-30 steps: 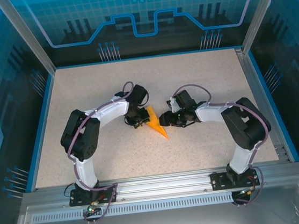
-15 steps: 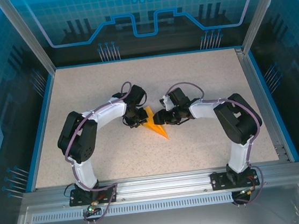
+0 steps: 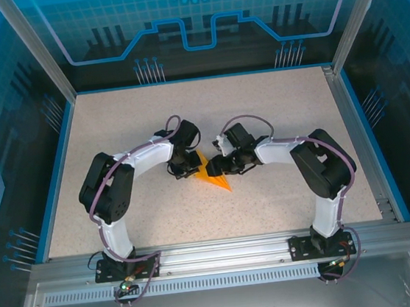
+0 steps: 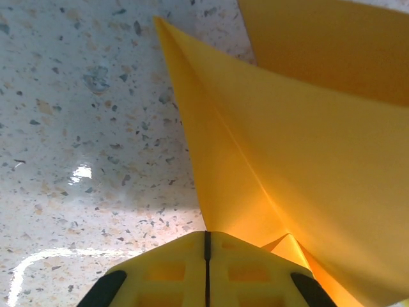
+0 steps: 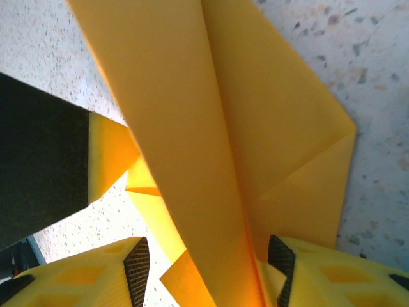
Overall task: Fold a paper plane with a square sheet of paper (pick it up from the middle)
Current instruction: Move a paper plane to the center of the table.
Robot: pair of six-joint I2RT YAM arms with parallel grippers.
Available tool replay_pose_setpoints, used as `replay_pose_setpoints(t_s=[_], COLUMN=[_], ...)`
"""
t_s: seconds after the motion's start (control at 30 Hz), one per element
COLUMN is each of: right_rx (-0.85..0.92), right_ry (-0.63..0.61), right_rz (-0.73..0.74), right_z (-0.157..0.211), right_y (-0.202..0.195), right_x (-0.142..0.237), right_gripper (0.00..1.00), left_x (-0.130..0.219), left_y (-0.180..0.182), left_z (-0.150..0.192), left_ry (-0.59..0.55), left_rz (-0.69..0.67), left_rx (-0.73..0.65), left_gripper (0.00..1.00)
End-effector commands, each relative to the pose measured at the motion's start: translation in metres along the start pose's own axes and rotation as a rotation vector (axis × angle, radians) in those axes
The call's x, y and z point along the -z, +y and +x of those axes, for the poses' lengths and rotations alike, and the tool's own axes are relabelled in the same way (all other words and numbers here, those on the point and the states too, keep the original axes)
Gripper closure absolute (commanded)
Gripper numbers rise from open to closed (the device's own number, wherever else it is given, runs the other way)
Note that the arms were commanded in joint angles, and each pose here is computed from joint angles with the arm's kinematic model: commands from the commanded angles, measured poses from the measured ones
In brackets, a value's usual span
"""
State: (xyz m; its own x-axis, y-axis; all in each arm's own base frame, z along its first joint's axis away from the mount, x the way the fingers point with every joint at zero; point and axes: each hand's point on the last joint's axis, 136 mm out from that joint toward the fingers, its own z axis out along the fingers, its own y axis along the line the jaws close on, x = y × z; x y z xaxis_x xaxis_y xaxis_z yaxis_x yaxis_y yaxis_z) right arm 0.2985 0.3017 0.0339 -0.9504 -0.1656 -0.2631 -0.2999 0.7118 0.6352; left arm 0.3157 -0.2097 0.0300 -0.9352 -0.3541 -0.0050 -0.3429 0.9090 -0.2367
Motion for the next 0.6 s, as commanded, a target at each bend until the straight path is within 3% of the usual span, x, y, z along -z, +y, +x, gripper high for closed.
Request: replay_pose_setpoints(t_s=[0.0, 0.37, 0.57], right_rx=[0.038, 0.096, 0.125], right_ry=[0.002, 0.038, 0.046], right_rz=[-0.009, 0.095, 0.158], right_z=[-0.002, 0.01, 0.008], right_y=[0.013, 0.007, 0.006], right_x=[0.007, 0.003, -0.002], right_gripper=[0.45, 0.46, 0.57], left_x=[0.008, 0.011, 0.014], left_y=[0.005, -0.002, -0.007], left_z=[-0.002, -0.004, -0.005], left_ry=[-0.022, -0.035, -0.044], left_rz=[-0.006, 0.031, 0.056], left_rx=[-0.02, -0.028, -0.028], left_gripper=[0.93, 0.9, 0.88])
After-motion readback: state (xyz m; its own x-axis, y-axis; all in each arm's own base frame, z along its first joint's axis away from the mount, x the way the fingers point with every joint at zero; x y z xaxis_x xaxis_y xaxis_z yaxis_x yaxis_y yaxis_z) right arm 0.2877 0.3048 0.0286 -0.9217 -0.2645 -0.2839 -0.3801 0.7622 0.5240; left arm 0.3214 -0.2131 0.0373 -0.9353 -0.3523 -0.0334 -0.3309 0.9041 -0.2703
